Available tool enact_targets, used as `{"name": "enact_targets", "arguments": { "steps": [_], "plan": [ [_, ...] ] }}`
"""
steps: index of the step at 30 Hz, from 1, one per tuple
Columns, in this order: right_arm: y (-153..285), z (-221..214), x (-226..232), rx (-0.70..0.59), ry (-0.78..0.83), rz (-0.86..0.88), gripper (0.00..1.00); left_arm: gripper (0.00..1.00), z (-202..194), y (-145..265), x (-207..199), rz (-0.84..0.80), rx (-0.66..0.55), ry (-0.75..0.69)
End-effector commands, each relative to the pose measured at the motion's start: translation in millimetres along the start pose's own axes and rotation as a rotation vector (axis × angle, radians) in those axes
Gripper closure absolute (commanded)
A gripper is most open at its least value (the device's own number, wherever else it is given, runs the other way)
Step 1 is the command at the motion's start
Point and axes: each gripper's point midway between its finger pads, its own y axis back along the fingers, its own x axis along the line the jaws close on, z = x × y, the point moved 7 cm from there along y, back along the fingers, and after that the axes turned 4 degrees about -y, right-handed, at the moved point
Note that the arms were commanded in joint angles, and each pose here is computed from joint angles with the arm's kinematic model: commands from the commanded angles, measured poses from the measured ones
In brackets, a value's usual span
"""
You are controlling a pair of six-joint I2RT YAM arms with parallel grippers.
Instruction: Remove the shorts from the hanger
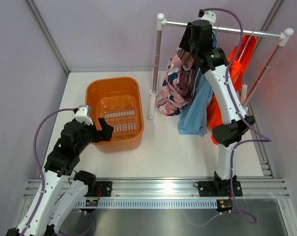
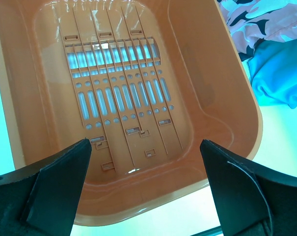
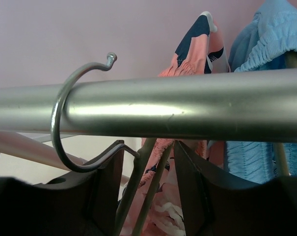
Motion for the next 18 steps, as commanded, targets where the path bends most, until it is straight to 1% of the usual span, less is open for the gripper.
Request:
{"name": "enact_targets", "arguments": {
  "steps": [1,7,11,13,16,18],
  "plan": [
    [11.3,15.3,5.5,-0.063,0.001,-0.001,0.50,0.01,12.5,2.5,-5.7,-0.037,-0.042,-0.013],
    [7.2,8.8,4.2,-0.045,0.021,-0.013,0.58,0.01,12.0,1.7,-6.3,-0.040,-0.036,-0.015],
    [4.9,4.1,3.7,-0.035,0.031,-0.017,0.60,0.01,12.0,1.7,-6.4,-0.040,-0.036,-0.015],
    [3.9,2.6,3.3,-0.033,0.039,-0.023,0.65,0.01,11.6,1.7,-6.3,-0.040,-0.036,-0.015],
    [3.8,1.3,2.9,-0.033,0.046,-0.032,0.67,0.01,12.0,1.7,-6.4,-0.040,-0.036,-0.015],
    [3.3,-0.3,2.0,-0.030,0.053,-0.042,0.73,0.01,12.0,2.0,-6.5,-0.042,-0.038,-0.017]
  ]
}}
